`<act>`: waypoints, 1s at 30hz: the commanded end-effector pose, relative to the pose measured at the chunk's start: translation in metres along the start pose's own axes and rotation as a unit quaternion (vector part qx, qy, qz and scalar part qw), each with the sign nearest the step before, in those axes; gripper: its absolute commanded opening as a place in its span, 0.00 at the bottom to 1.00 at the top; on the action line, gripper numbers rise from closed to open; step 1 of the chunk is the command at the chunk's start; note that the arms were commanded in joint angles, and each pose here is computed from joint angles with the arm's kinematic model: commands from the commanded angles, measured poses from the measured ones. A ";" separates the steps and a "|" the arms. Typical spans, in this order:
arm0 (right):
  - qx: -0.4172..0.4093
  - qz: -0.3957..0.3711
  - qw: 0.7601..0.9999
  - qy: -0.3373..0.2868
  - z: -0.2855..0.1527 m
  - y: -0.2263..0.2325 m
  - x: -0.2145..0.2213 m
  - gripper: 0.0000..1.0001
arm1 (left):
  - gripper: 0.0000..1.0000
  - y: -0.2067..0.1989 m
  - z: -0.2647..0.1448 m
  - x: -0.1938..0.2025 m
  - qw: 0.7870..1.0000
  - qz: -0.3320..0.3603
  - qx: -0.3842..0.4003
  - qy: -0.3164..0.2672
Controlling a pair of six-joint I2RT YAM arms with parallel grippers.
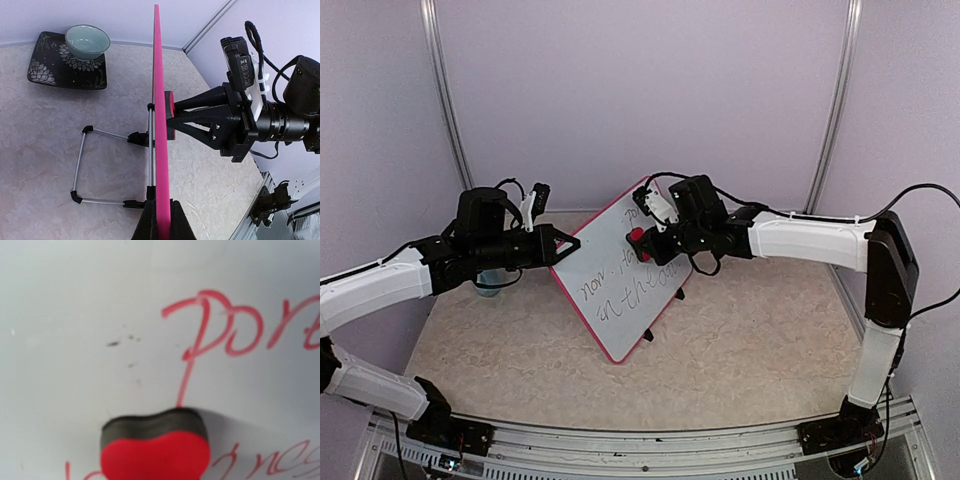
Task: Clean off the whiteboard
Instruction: Erase the whiteboard at the center of the board.
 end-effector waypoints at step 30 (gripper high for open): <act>0.015 0.001 1.000 0.000 -0.003 -0.007 -0.008 0.00 | 0.00 -0.021 -0.002 0.001 0.997 0.008 0.073 0.023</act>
Point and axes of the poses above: each gripper's point midway between its finger pads, its own z axis out along the fingers, its own y axis along the line the jaws close on, x = y × z, the point moved 10 cm from there along -z, back along the fingers, and after that the axes turned 7 degrees about -z, right-handed, at the moved point
